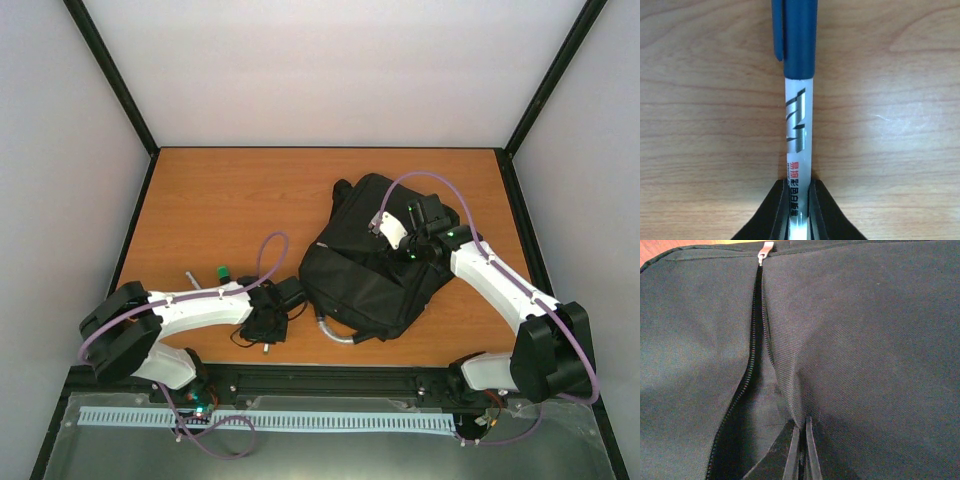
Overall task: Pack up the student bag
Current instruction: Pick up the stationery from the center of the board, then place the stationery in the student bag.
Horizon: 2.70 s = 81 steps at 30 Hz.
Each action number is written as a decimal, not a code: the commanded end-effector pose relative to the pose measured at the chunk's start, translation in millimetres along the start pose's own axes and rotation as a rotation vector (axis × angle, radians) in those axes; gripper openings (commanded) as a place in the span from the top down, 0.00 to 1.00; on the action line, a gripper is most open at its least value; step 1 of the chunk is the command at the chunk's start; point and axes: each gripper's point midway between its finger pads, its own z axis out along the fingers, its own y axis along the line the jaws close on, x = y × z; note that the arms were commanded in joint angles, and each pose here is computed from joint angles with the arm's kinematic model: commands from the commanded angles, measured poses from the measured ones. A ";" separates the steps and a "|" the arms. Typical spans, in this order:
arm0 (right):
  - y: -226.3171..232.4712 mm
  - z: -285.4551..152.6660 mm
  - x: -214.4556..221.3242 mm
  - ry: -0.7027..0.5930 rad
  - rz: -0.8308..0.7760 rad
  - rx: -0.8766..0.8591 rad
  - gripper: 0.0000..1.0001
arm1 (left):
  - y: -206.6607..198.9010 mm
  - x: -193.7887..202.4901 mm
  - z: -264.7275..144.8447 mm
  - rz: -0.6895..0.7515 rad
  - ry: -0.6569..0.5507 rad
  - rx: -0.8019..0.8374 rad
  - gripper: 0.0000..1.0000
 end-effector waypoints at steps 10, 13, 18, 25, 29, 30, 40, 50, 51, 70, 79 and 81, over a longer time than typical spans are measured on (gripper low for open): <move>3.5 -8.9 -14.6 -0.067 -0.023 -0.004 0.96 | -7.4 -26.4 -69.9 -0.008 -0.173 0.082 0.99; 3.7 -12.2 -17.7 -0.082 -0.028 0.002 0.97 | -31.9 -42.6 -108.2 0.054 -0.277 0.235 0.99; 3.9 -18.4 -21.5 -0.106 -0.043 0.019 0.97 | -80.1 -59.1 -153.0 0.203 -0.376 0.454 0.99; 2.4 -30.8 -28.5 -0.149 -0.063 0.062 0.97 | -162.4 -73.6 -181.4 0.464 -0.422 0.706 0.99; 3.7 -34.0 -30.9 -0.164 -0.066 0.062 0.97 | -199.5 -77.9 -181.4 0.544 -0.398 0.805 0.99; 4.5 -34.7 -31.5 -0.167 -0.068 0.060 0.97 | -204.9 -79.8 -177.5 0.555 -0.387 0.803 0.99; 7.2 -40.9 -33.9 -0.195 -0.072 0.052 0.97 | -234.6 -95.2 -135.3 0.609 -0.296 0.751 0.99; 10.0 -41.3 -35.0 -0.207 -0.079 0.035 0.97 | -228.9 -100.6 -107.6 0.560 -0.258 0.679 0.99; 11.6 -41.3 -35.0 -0.209 -0.081 0.027 0.97 | -229.1 -103.4 -104.5 0.549 -0.254 0.666 0.99; 16.1 -22.9 -23.0 -0.150 -0.063 -0.049 0.97 | -231.5 -152.9 -166.5 0.461 -0.433 0.597 0.84; 16.1 -20.6 -21.6 -0.141 -0.058 -0.055 0.97 | -202.5 -130.5 -174.0 0.421 -0.435 0.592 0.49; 15.9 -20.5 -21.5 -0.141 -0.058 -0.054 0.97 | -189.0 -125.9 -174.4 0.397 -0.451 0.577 0.45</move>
